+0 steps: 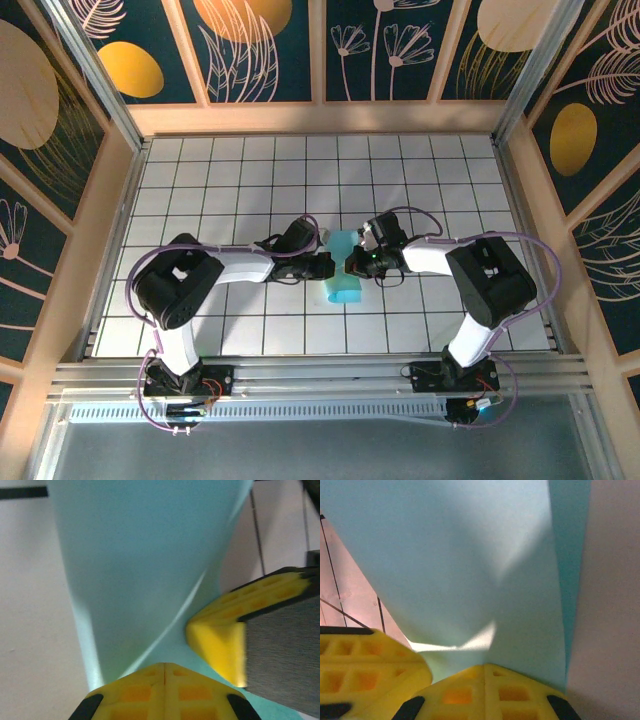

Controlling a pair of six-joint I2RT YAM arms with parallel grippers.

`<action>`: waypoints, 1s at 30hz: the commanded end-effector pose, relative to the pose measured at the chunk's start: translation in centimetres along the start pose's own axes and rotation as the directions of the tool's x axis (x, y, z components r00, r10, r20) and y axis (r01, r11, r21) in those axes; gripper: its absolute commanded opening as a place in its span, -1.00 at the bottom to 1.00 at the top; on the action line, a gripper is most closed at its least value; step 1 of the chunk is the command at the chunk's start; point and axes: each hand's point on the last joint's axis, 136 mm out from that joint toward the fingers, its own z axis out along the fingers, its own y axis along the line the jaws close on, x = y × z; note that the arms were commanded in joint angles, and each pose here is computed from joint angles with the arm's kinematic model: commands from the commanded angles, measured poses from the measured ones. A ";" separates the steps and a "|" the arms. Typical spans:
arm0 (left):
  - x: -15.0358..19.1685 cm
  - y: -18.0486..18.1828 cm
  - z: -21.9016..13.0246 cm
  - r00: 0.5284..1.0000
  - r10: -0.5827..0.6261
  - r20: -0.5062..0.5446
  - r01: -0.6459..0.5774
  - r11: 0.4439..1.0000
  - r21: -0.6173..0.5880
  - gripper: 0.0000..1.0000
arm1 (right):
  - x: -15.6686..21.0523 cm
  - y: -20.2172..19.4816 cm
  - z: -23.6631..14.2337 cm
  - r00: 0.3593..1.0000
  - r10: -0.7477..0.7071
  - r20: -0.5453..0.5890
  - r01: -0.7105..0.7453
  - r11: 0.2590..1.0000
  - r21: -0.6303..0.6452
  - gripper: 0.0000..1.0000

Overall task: Fold a paper plane with a square sheet of paper (fold left side to right side)
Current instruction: First fold the square sheet of paper in half at the center of the table, then hold the square sheet of paper at the center of the table.

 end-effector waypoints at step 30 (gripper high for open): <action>2.4 2.9 1.4 0.995 -0.027 -0.091 0.019 0.995 -0.094 -0.98 | -2.2 4.0 -1.4 0.997 -0.028 0.075 0.035 0.995 -0.098 -1.00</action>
